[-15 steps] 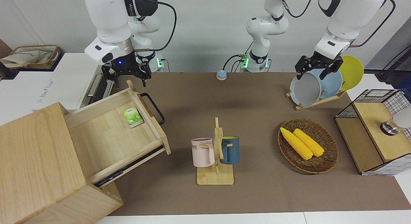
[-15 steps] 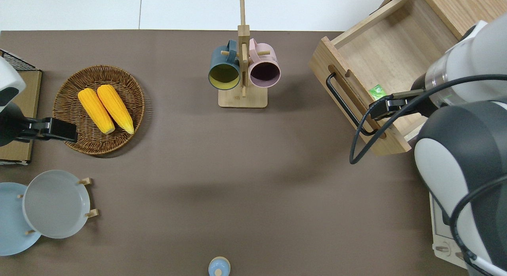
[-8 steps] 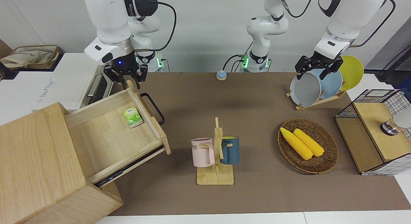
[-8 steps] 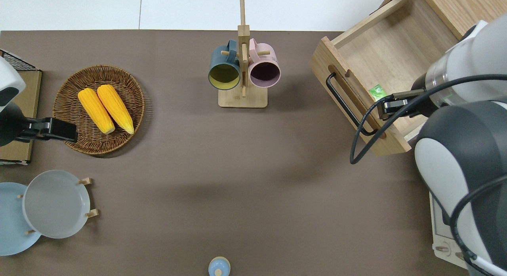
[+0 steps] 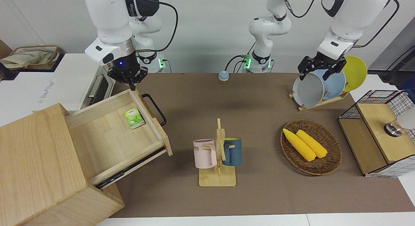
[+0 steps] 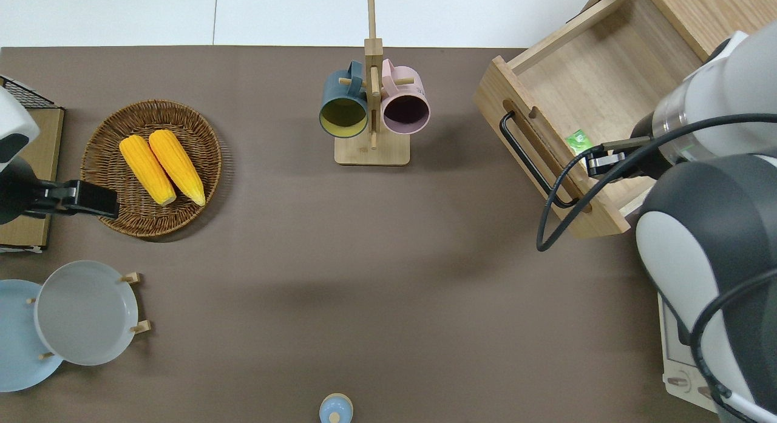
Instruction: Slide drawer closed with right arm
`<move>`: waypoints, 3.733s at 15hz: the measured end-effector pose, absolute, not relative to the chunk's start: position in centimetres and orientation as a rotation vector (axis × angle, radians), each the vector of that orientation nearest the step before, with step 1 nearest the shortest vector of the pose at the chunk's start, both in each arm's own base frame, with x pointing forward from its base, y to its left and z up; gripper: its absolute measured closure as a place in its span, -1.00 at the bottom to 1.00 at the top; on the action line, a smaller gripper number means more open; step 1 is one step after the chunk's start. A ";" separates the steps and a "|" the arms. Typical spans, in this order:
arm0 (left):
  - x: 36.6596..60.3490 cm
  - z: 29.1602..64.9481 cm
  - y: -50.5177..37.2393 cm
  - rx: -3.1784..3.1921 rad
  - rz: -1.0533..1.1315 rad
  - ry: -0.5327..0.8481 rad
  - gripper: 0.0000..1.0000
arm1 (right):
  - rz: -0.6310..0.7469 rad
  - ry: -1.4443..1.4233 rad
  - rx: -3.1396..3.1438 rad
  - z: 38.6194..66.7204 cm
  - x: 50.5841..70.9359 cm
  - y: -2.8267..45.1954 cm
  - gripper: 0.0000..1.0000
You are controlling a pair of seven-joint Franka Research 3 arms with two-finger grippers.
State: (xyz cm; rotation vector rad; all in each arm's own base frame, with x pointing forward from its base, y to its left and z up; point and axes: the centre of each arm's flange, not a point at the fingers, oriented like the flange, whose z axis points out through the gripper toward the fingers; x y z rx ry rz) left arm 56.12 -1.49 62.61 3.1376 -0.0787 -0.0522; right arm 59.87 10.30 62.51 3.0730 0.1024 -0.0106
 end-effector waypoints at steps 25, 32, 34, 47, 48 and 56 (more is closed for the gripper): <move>56.1 62.6 -1.5 3.138 -0.052 -0.079 -0.99 | -0.046 -0.768 3.026 60.0 56.2 26.0 0.98; 56.1 62.6 -1.5 3.138 -0.052 -0.079 -0.99 | -0.089 -1.073 2.912 52.9 58.0 26.2 0.98; 56.1 62.6 -1.5 3.138 -0.052 -0.079 -0.99 | -0.103 -1.130 2.878 51.2 58.6 25.8 0.98; 56.1 62.6 -1.5 3.138 -0.052 -0.079 -0.99 | -0.068 -1.320 2.790 46.4 63.3 19.8 0.98; 56.1 62.6 -1.5 3.138 -0.052 -0.079 -0.99 | -0.064 -1.331 2.783 46.3 63.6 19.1 0.98; 56.1 62.6 -1.5 3.138 -0.052 -0.079 -0.99 | 0.015 -1.200 2.827 46.3 65.7 13.2 0.98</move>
